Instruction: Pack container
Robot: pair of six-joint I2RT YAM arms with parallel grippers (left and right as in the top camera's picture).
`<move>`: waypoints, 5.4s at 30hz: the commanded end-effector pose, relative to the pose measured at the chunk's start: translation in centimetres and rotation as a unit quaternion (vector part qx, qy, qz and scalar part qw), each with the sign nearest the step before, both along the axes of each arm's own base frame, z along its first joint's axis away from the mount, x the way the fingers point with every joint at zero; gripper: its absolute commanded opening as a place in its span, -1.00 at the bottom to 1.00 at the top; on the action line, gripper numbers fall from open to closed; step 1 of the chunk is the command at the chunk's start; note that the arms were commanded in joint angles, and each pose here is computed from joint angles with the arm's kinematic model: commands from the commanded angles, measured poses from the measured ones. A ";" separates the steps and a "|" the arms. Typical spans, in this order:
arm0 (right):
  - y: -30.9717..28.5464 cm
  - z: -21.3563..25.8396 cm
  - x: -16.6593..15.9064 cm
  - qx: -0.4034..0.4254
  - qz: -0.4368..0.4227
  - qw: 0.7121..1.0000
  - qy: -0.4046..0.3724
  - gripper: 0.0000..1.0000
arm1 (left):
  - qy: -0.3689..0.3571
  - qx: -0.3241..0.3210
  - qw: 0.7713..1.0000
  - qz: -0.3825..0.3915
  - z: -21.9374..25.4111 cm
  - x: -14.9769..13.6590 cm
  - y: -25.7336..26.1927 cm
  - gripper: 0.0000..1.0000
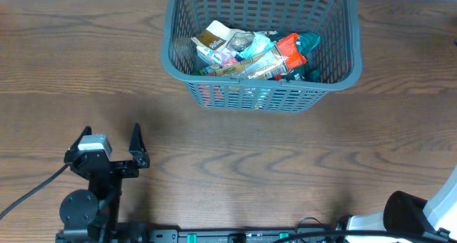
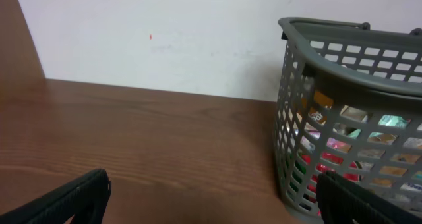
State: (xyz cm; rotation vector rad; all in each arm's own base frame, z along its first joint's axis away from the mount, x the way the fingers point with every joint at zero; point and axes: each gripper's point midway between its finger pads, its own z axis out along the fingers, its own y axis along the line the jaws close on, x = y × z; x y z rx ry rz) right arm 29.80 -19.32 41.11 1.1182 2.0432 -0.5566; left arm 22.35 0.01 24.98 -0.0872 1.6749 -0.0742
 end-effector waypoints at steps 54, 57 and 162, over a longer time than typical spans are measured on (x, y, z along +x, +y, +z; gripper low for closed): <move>-0.2 0.4 -0.3 -0.008 -0.004 1.000 -0.001 0.98 | 0.054 -0.025 0.998 0.009 -11.3 1.4 0.2 0.97; -0.2 0.4 -0.2 -0.008 -0.004 1.000 -0.001 0.99 | 0.055 -0.025 0.998 0.009 -11.5 1.4 0.2 0.97; 19.6 7.4 -0.3 -0.070 0.400 0.896 -0.178 0.98 | 0.055 0.034 0.998 0.000 -11.6 1.4 0.2 0.97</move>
